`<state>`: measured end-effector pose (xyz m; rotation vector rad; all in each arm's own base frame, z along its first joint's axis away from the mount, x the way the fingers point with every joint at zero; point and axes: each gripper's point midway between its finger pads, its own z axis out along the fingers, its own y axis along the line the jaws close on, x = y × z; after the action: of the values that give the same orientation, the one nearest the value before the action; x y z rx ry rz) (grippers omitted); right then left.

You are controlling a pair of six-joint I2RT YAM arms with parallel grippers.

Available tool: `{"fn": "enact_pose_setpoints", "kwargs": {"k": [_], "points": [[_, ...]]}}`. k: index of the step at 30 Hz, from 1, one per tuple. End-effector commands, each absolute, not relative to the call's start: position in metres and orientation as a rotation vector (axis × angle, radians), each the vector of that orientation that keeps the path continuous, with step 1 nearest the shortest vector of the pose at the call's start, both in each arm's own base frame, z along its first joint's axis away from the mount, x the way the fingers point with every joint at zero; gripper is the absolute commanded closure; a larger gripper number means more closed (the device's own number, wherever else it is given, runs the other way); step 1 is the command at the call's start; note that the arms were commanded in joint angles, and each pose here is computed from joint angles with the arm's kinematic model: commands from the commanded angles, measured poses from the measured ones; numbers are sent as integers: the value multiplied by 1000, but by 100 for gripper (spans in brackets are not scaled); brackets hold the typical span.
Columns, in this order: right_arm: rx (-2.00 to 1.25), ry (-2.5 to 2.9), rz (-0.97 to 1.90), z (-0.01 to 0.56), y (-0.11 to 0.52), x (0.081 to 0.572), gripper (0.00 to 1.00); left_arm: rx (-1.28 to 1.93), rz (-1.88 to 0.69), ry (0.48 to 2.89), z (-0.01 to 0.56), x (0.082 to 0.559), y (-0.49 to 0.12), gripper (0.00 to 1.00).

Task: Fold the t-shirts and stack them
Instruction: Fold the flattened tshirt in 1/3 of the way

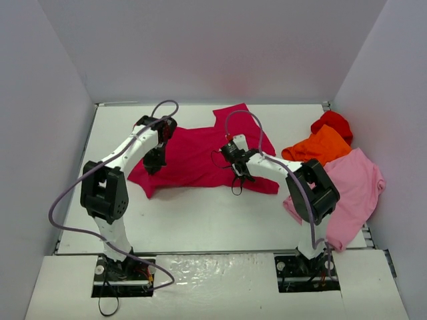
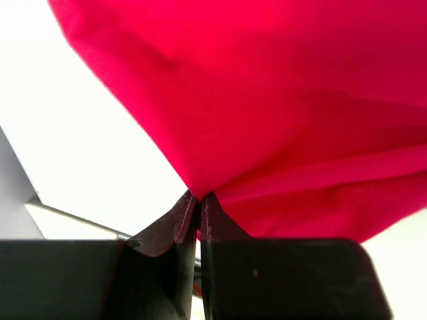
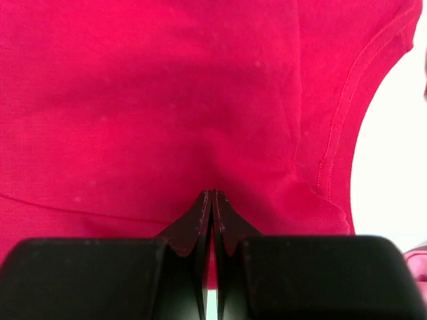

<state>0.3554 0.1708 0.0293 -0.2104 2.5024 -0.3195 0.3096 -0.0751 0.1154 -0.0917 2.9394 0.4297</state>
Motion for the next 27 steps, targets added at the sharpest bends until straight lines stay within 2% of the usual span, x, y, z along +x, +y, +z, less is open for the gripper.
{"fn": "enact_pose_setpoints", "kwargs": {"k": [1,6,16,23,24,25,26,27], "points": [[-101,2423,-214,49,171,367,100,-26,576,2939,141,331,-67,100],[-129,2445,-196,31,170,356,100,51,703,3006,127,354,-67,100],[-147,2466,-133,16,180,349,100,154,724,3075,87,405,-73,100],[-162,2486,-127,6,184,342,100,49,717,3020,94,421,-56,98],[-162,2488,-128,4,184,342,100,41,716,3000,98,423,-56,90],[-163,2488,-126,4,185,342,100,32,716,2985,102,424,-55,76],[-167,2491,-122,3,187,341,100,10,711,2964,107,424,-54,57],[-168,2486,-112,4,189,343,100,-19,699,2933,114,426,-54,45]]}}
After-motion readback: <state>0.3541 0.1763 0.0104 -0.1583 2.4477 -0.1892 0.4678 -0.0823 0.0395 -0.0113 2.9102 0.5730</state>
